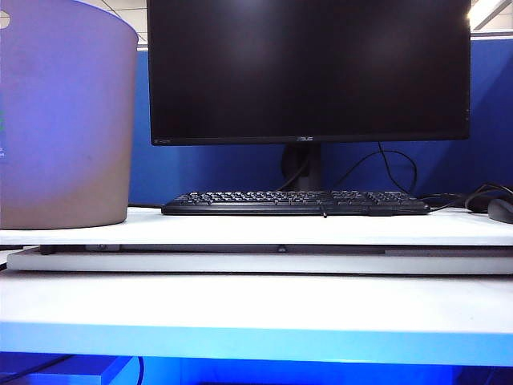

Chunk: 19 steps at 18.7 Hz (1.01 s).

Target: Pick up all paper balls from the table and place them in the pink trash can.

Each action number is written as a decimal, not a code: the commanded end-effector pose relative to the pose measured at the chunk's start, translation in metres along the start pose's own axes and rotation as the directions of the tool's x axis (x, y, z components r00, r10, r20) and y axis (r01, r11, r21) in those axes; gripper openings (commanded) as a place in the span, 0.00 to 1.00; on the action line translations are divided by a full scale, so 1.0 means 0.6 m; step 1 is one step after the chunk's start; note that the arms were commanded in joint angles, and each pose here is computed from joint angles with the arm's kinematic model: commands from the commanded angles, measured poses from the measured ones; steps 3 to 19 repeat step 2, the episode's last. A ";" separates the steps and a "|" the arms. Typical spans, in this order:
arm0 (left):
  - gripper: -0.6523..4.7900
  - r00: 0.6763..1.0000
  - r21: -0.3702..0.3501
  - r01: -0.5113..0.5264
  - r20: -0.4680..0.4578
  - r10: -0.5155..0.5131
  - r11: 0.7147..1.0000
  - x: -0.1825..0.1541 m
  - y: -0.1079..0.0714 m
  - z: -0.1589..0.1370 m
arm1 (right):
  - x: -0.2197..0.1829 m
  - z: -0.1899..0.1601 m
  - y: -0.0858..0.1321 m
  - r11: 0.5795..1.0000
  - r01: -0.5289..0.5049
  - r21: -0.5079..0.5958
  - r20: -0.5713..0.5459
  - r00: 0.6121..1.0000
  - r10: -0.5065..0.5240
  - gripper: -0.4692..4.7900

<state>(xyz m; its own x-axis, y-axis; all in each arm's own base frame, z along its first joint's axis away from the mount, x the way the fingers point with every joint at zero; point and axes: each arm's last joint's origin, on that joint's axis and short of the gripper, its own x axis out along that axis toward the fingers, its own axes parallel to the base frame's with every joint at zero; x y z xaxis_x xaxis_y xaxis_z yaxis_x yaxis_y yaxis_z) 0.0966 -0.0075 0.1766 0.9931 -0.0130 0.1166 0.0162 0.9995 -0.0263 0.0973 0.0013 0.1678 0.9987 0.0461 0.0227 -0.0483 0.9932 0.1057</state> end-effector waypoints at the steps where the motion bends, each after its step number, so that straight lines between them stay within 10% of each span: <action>1: 0.11 1.000 0.000 0.000 0.014 0.000 1.000 0.000 0.000 0.002 | 0.000 0.000 0.000 1.000 0.001 -0.004 0.013 1.000 0.000 0.08; 19: 0.11 1.000 0.000 0.000 0.014 0.000 1.000 0.000 0.000 0.002 | 0.000 0.000 0.000 1.000 0.000 -0.004 0.013 1.000 0.000 0.08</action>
